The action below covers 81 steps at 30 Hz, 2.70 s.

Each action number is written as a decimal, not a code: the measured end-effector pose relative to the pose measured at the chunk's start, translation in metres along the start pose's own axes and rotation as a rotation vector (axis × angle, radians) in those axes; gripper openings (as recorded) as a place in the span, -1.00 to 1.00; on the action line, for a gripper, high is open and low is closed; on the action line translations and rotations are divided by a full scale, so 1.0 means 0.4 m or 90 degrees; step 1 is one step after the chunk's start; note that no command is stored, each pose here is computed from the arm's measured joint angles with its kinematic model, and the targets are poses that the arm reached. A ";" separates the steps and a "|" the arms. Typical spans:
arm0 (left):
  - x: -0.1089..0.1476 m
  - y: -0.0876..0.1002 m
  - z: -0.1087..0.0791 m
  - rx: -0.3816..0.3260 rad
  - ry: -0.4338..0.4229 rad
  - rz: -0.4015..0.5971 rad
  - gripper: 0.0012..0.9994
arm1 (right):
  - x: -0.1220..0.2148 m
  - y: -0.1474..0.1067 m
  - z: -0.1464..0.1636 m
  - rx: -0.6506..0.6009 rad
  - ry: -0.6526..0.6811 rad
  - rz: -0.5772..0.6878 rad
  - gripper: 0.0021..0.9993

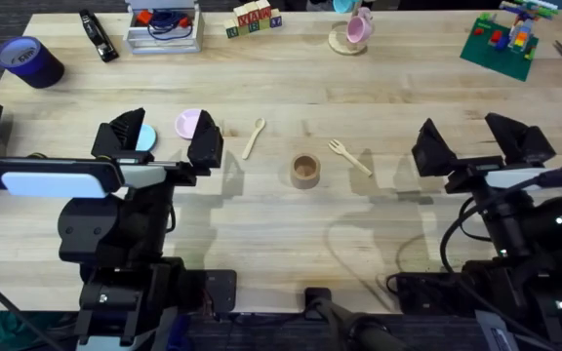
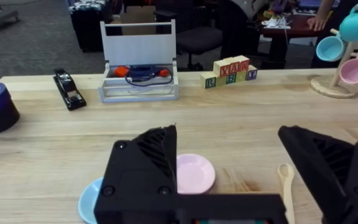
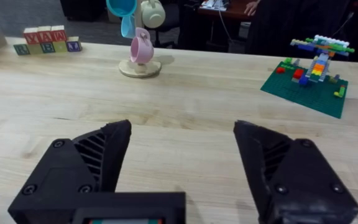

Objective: Pick up a utensil and set it on the pink plate, then put the other utensil in the container.

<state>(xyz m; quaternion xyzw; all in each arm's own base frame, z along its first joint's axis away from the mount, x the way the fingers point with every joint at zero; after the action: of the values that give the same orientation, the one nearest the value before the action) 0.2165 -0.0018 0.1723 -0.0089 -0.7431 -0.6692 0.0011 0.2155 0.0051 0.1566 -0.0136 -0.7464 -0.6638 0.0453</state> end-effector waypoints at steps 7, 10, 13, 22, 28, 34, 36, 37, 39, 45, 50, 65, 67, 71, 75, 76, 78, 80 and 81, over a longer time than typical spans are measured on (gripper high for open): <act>0.000 0.000 0.000 0.000 0.000 0.000 0.99 | 0.000 -0.001 -0.001 0.000 -0.001 0.001 0.99; 0.000 0.000 0.000 0.000 0.000 0.000 0.99 | 0.000 -0.001 -0.001 0.000 -0.001 0.001 0.99; 0.000 0.000 0.000 0.000 0.000 0.000 0.99 | 0.000 -0.001 -0.001 0.000 -0.001 0.001 0.99; 0.001 0.005 0.001 -0.001 0.003 -0.002 0.99 | 0.001 0.002 -0.001 0.000 -0.001 0.000 0.99; 0.021 0.090 -0.007 -0.008 0.001 -0.034 0.99 | 0.019 0.049 -0.003 0.000 0.003 -0.001 0.99; 0.084 0.176 -0.016 -0.010 0.006 0.011 0.99 | 0.079 0.143 -0.011 -0.001 0.006 0.015 0.99; 0.114 0.199 -0.019 -0.012 0.008 0.032 0.99 | 0.100 0.172 -0.014 -0.001 0.007 0.022 0.99; 0.130 0.213 -0.021 -0.012 0.009 0.040 0.99 | 0.109 0.186 -0.015 -0.002 0.007 0.027 0.99; 0.162 0.250 -0.025 -0.012 0.010 0.053 0.99 | 0.124 0.214 -0.017 -0.002 0.009 0.042 0.99; 0.238 0.342 -0.036 -0.011 0.018 0.133 0.99 | 0.142 0.279 -0.024 -0.006 0.018 0.114 0.99; 0.271 0.389 -0.041 -0.010 0.028 0.242 0.99 | 0.139 0.316 -0.029 -0.011 0.028 0.197 0.99; 0.169 0.462 -0.061 0.011 0.038 0.539 0.99 | 0.127 0.429 -0.043 -0.020 0.050 0.380 0.99; 0.149 0.463 -0.061 0.017 0.042 0.578 0.99 | 0.130 0.433 -0.044 -0.022 0.053 0.405 0.99; 0.100 0.465 -0.064 0.024 0.044 0.617 0.99 | 0.126 0.442 -0.045 -0.023 0.057 0.438 0.99; 0.069 0.450 -0.064 0.026 0.044 0.645 0.99 | 0.118 0.445 -0.046 -0.024 0.057 0.443 0.99; 0.064 0.446 -0.064 0.027 0.044 0.652 0.99 | 0.117 0.446 -0.046 -0.024 0.057 0.443 0.99; 0.062 0.437 -0.064 0.029 0.044 0.667 0.99 | 0.116 0.447 -0.046 -0.024 0.057 0.442 0.99; 0.059 0.431 -0.065 0.030 0.044 0.678 0.99 | 0.117 0.448 -0.046 -0.024 0.057 0.441 0.99; 0.057 0.429 -0.066 0.031 0.041 0.681 0.99 | 0.117 0.448 -0.046 -0.024 0.057 0.440 0.99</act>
<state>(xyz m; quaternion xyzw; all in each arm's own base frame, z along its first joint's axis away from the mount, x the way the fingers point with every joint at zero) 0.1960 -0.0099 0.3461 -0.3660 -0.6497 -0.5573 0.3650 0.1844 0.0062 0.3401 -0.2374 -0.6828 -0.6226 0.2998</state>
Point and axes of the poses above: each hand's point on the last joint's axis, 136 mm out from that joint toward the fingers, its own x axis back along the fingers, its own z axis along the line the jaws close on, y = z × x, the point moved 3 cm from there along x, back along the fingers, and after that the axes turned 6 degrees about x, right-handed, at the moved point
